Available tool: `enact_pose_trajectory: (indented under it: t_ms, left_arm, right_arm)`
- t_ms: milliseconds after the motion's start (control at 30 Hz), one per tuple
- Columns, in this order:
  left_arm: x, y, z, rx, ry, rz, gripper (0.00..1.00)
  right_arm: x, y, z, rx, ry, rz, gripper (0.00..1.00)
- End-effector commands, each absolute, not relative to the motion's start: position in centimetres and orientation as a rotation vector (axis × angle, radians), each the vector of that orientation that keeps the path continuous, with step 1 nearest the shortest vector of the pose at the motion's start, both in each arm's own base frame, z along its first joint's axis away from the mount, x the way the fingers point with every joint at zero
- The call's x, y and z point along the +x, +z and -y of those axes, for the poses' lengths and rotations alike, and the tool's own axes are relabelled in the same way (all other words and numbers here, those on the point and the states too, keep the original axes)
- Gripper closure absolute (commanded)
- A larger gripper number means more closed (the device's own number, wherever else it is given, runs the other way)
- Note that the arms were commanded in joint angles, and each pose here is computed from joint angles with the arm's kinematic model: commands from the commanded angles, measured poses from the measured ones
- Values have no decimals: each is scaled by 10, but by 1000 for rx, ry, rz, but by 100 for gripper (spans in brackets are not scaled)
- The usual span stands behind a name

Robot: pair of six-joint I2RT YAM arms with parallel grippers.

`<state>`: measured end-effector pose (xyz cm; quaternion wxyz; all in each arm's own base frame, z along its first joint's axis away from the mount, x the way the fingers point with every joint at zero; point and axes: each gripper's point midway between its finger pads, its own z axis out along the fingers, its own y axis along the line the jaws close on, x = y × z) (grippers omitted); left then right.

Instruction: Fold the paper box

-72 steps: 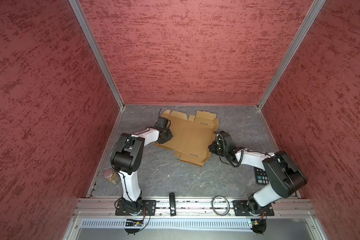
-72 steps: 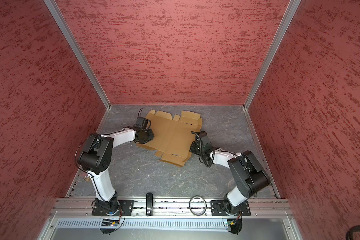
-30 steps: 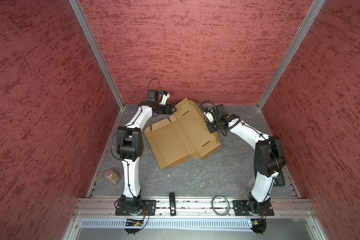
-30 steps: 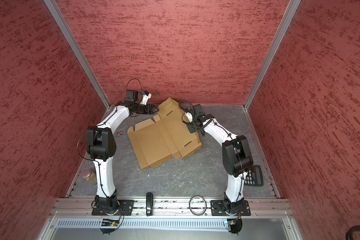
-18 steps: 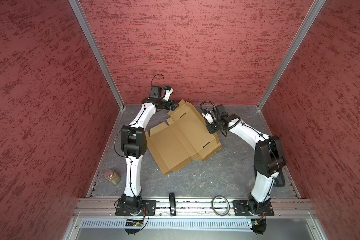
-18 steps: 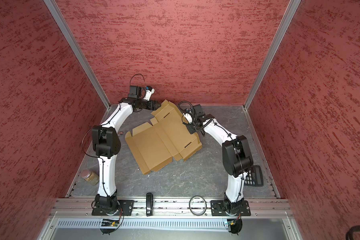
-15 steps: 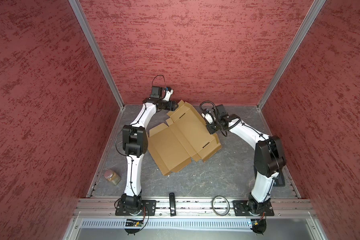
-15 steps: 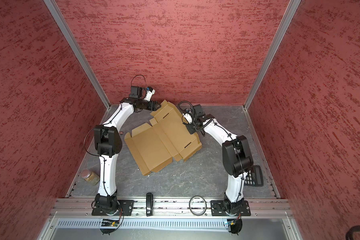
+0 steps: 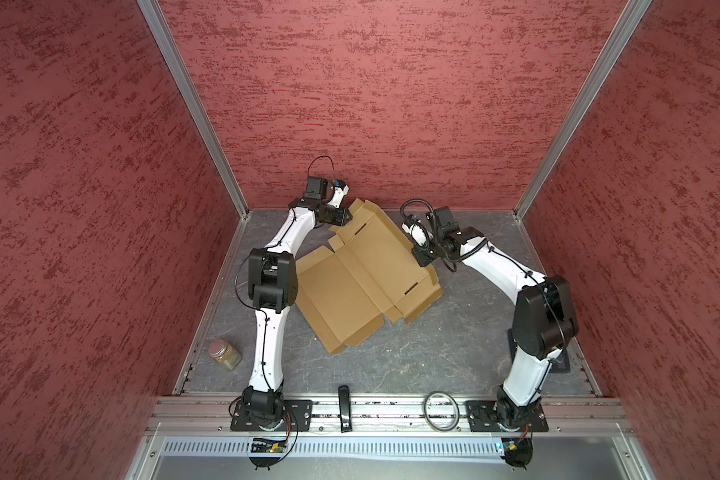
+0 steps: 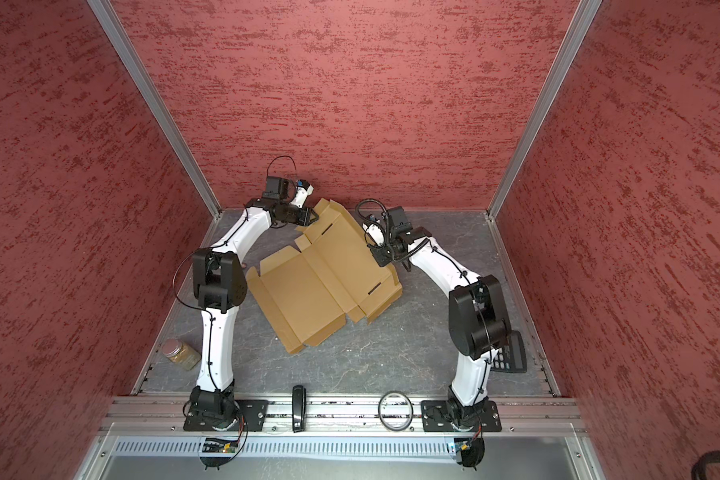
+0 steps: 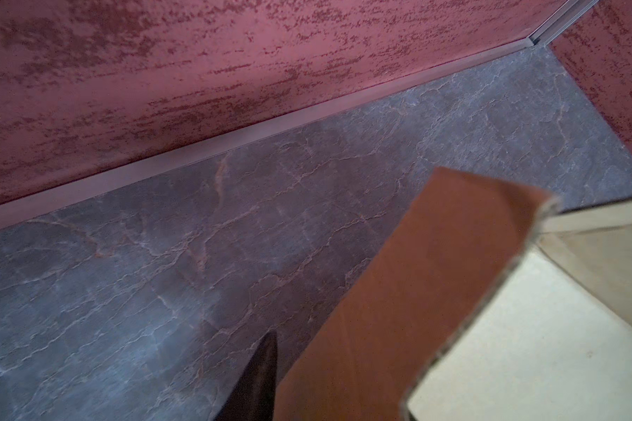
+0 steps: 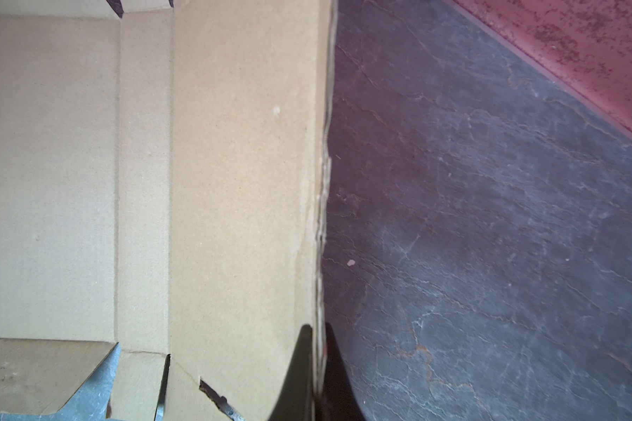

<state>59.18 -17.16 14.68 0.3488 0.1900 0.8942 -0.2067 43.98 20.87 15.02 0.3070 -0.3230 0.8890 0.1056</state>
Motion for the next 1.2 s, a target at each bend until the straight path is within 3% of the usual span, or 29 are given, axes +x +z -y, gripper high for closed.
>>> enact_pose_trajectory:
  t_ms: [0,167,433,633,1167]
  left_arm:
    - [594,164,173,490,-518,-2269,72]
    - [597,164,168,462,-497,-2274,82]
    - [604,165,150,348,-490,-2282,89]
    - [602,152,133,198,-486,-2355,91]
    - [529,111,127,-259,-500,-2553,87]
  right_arm:
    - [446,176,-213,-864,290,-2278,100]
    - [447,177,-213,-858,282,-2272,95]
    - [454,183,-202,-803,198,-2263,71]
    - [456,207,-186,-686,146,-2208,59]
    - [446,211,-169,-397,232,-2195,54]
